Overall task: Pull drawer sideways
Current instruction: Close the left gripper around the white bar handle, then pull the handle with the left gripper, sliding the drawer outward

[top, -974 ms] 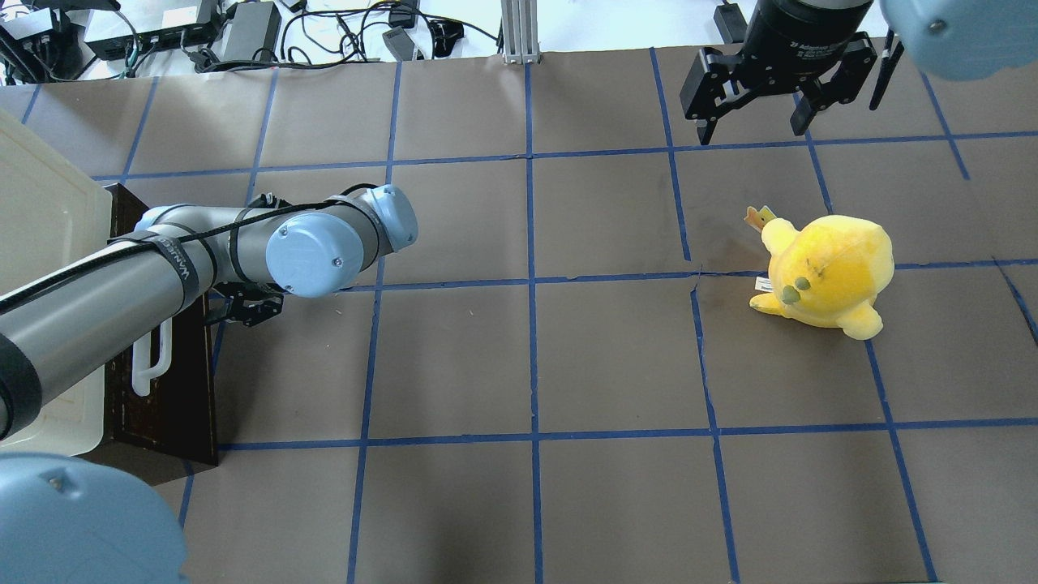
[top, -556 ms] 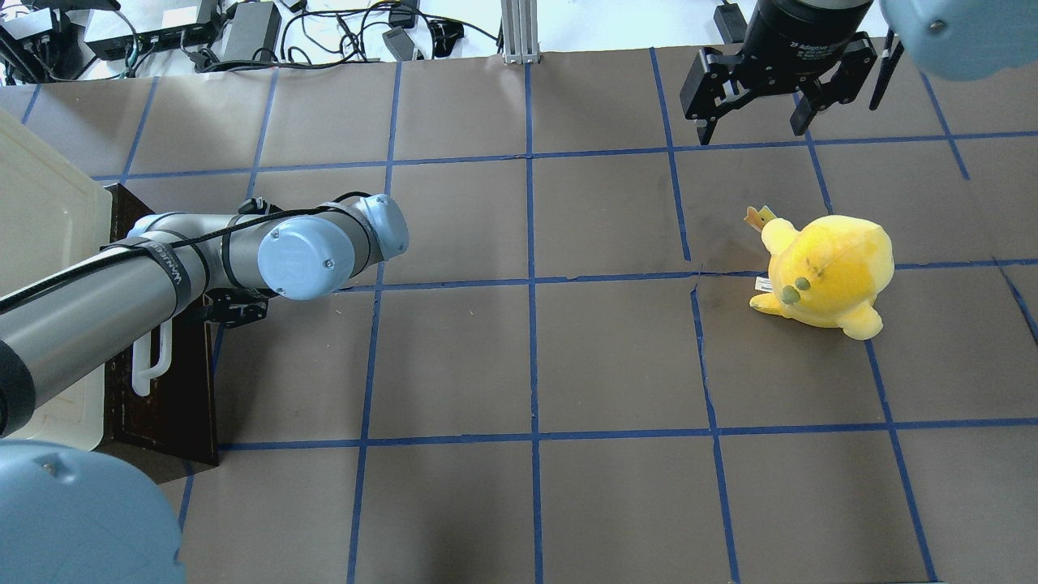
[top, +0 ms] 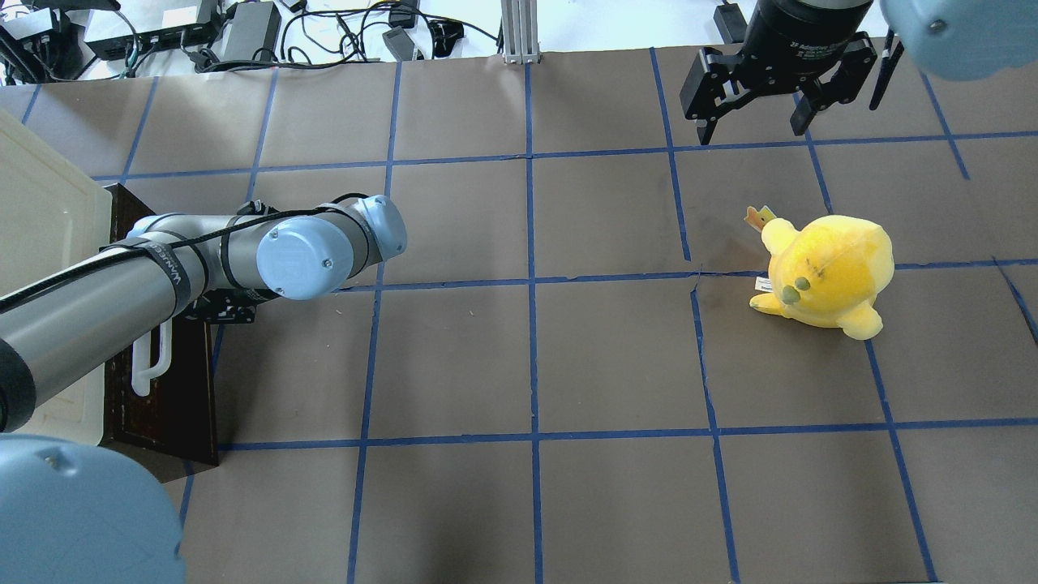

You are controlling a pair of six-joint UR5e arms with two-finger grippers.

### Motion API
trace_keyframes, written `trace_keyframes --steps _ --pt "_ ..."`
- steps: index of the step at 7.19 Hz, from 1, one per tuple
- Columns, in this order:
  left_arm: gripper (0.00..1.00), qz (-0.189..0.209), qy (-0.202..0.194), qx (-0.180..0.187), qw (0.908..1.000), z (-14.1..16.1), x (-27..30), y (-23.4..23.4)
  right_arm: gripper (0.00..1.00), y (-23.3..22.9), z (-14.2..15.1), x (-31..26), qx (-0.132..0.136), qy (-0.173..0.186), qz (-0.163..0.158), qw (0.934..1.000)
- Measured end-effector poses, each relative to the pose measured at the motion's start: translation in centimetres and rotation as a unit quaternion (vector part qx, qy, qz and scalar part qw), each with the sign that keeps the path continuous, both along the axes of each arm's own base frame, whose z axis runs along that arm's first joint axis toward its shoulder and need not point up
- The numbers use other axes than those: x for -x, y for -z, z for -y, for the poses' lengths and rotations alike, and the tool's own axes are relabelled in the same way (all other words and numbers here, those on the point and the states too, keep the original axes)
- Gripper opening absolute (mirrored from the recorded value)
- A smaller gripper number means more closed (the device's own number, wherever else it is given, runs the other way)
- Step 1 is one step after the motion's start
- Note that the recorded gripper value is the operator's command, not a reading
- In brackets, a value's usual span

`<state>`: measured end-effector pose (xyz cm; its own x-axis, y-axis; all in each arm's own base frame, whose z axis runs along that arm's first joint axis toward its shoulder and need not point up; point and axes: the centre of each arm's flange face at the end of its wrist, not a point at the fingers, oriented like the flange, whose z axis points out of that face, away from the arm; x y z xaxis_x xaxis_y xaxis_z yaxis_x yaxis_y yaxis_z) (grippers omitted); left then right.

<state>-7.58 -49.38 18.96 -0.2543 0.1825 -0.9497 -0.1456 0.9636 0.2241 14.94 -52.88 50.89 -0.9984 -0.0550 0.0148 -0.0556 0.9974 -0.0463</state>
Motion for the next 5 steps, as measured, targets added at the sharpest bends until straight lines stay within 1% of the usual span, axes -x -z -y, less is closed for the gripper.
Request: trace_keyframes --steps 1,2,5 --pt "0.1 -0.002 -0.002 0.0 1.0 -0.02 0.02 0.07 1.0 0.0 0.0 0.0 0.0 0.0 0.0 1.0" --pt "0.09 -0.002 -0.003 0.0 1.0 -0.03 0.03 0.1 1.0 0.0 0.0 0.0 0.0 0.0 0.0 1.0" --pt "0.08 -0.004 -0.003 0.001 1.0 0.09 0.27 0.07 1.0 0.0 0.0 0.0 0.0 0.0 0.0 1.0"
